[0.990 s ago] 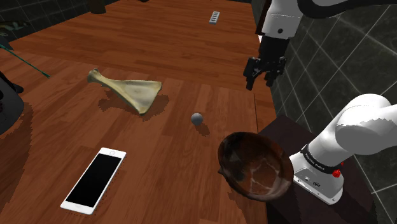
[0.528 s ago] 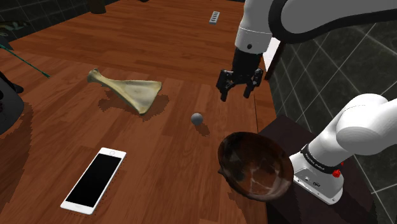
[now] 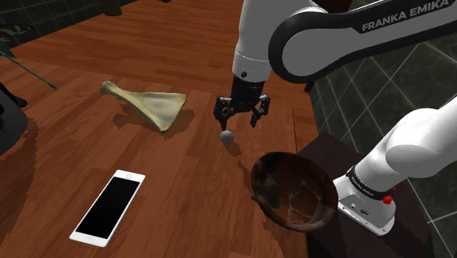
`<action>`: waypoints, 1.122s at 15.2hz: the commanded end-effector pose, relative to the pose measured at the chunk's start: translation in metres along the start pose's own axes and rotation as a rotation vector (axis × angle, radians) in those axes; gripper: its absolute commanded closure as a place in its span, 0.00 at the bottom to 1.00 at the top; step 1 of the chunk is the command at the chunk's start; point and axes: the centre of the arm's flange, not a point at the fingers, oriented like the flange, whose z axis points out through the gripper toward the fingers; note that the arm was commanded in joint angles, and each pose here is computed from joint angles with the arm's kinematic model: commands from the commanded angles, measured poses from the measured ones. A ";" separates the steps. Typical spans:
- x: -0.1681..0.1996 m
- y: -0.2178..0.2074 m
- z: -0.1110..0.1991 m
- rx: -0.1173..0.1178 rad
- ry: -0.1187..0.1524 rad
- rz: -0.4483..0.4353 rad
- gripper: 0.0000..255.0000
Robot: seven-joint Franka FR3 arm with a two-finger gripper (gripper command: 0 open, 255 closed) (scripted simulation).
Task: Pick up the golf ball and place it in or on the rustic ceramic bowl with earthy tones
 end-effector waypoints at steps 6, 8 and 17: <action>-0.001 -0.025 0.036 0.003 0.015 0.017 0.00; 0.000 -0.025 0.047 0.003 0.015 0.017 0.00; 0.000 -0.025 0.050 0.003 0.015 0.017 1.00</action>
